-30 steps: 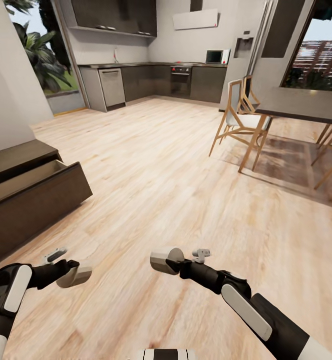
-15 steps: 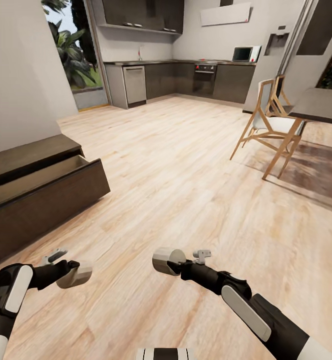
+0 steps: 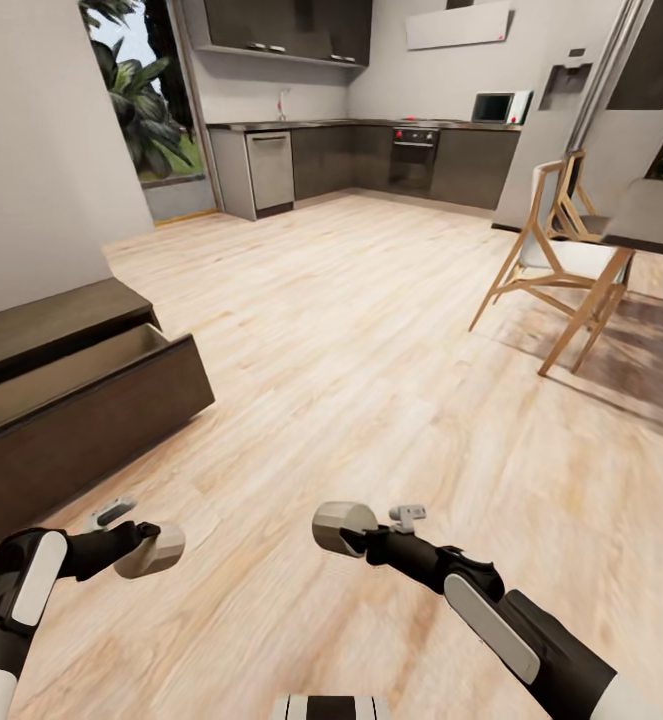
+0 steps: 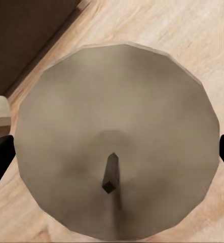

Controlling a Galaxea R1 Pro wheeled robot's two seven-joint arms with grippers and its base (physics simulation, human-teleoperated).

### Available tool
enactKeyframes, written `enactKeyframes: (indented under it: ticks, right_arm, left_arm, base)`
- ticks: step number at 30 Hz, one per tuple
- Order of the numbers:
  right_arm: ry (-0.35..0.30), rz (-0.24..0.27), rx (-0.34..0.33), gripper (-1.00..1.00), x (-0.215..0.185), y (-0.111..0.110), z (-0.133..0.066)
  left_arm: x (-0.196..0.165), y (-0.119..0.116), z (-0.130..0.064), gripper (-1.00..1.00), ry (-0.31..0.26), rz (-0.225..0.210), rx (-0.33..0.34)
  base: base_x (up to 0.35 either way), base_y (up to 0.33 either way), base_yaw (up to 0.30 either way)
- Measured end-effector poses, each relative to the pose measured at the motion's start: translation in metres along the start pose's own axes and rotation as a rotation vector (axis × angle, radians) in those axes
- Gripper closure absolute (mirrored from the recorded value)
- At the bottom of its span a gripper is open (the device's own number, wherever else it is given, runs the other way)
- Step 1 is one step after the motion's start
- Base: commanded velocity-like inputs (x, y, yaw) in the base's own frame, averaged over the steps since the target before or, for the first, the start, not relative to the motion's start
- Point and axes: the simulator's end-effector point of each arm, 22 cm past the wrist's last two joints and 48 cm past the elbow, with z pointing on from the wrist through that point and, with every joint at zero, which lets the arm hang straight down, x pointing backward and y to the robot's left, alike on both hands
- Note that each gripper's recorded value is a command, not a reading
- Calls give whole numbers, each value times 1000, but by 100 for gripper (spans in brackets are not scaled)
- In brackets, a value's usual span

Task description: Place each of the two pumpkins and all three candles from the living room inside a cabinet in the living room (use any cabinet), then make sure every cabinet is closed, and position the cauldron so it is next to a table in the living room.

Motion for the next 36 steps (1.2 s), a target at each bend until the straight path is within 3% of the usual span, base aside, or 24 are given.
enactKeyframes:
  ticks: [12, 30, 36]
  right_arm:
    - [-3, -4, 0, 100, -2, 2, 0]
    - [8, -6, 63, 100, 3, -14, 1]
    - [14, 4, 69, 100, 7, -18, 3]
  left_arm:
    - [1, -2, 1, 100, 2, -3, 6]
    - [4, -1, 4, 100, 9, -3, 3]
    - [7, -1, 7, 100, 16, -5, 2]
  base:
    - [238, -53, 121]
    - [8, -6, 274]
    - [0, 0, 66]
